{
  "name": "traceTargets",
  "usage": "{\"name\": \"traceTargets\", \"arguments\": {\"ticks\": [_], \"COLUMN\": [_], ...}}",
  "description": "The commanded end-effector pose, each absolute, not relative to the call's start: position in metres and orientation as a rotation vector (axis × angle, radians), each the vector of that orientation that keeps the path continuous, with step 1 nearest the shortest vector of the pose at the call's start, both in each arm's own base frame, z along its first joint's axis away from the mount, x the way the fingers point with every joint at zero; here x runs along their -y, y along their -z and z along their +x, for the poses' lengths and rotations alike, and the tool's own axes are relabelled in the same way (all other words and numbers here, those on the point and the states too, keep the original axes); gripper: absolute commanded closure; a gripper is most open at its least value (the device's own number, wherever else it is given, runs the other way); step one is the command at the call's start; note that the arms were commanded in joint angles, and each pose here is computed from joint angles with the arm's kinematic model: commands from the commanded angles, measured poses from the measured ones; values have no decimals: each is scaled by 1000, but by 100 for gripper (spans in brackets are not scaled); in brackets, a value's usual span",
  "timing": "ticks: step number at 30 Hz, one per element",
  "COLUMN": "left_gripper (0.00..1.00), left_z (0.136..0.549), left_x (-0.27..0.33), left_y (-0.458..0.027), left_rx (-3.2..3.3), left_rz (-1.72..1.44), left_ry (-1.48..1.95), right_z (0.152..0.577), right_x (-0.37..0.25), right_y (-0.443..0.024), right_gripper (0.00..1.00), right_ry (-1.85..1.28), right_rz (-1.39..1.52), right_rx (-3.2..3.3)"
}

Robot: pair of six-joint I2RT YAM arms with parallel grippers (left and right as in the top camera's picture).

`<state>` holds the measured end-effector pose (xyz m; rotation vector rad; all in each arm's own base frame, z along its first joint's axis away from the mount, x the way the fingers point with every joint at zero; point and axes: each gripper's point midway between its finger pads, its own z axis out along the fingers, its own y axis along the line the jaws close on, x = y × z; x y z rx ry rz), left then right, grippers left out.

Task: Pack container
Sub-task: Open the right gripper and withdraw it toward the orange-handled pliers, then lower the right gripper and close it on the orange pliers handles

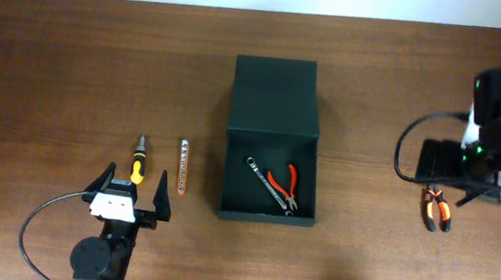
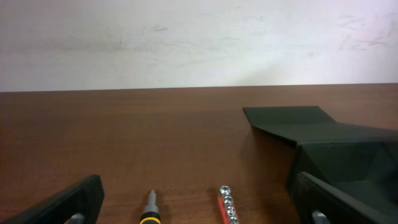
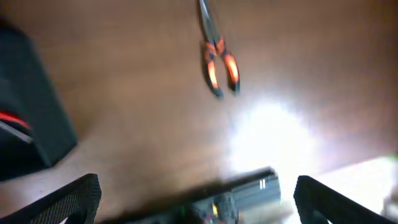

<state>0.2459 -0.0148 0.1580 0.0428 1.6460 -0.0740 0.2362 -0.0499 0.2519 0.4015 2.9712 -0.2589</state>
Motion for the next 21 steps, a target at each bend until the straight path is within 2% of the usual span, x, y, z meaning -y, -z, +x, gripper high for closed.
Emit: {"name": "traceTargets", "arguments": {"ticks": [1,8,14,21], "left_gripper": [1,1,1,1], "left_z": [246,246,246,246], "left_x": [13,13,13,13], "left_y": [-157,-157,-157,-157], "left_rx": [-1647,-1647,-1647,-1647], "left_rz": [51,51,51,51], "left_ry": [57,57,57,57], "right_z": [226,236,261,267], "right_x": [59,63,70,99], "right_y": [-236,-227,-228,-217], "right_gripper": [1,1,1,1], "right_ry": [266,269,282,289], "right_rz": [497,512,505,737], "right_rx": [-3016,-3034,-2936,-2874]}}
